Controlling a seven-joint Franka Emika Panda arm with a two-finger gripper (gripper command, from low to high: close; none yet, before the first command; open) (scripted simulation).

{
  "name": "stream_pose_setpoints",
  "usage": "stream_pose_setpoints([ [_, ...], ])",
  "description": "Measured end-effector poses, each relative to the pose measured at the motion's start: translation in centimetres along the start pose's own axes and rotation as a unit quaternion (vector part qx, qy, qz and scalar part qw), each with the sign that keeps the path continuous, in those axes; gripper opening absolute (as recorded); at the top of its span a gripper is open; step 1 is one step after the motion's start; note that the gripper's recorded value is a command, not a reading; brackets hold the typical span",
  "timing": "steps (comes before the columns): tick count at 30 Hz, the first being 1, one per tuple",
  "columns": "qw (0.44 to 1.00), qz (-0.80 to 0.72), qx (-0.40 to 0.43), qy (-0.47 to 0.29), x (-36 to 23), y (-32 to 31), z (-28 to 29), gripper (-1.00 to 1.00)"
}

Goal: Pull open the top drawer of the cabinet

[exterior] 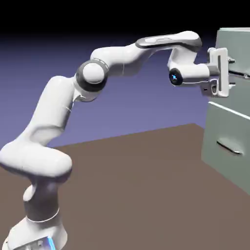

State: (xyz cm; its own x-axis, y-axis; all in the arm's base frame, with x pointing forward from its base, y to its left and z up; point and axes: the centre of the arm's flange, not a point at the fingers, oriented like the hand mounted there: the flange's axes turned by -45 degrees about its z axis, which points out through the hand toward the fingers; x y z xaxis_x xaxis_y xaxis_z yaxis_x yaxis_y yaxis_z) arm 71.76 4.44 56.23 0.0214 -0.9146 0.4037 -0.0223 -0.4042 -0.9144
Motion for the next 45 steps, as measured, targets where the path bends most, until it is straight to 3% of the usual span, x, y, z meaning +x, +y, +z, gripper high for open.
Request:
stream_pose_setpoints([
  [10,0.966,-0.257,-0.012,-0.004,2.0,-2.9,0.6,0.00],
  [21,0.855,-0.518,-0.019,-0.002,2.9,-6.8,1.3,0.00],
  [32,0.675,-0.737,-0.023,0.006,2.2,-10.7,1.8,0.00],
  [45,0.395,-0.918,-0.025,0.022,-0.6,-14.0,2.2,0.00],
])
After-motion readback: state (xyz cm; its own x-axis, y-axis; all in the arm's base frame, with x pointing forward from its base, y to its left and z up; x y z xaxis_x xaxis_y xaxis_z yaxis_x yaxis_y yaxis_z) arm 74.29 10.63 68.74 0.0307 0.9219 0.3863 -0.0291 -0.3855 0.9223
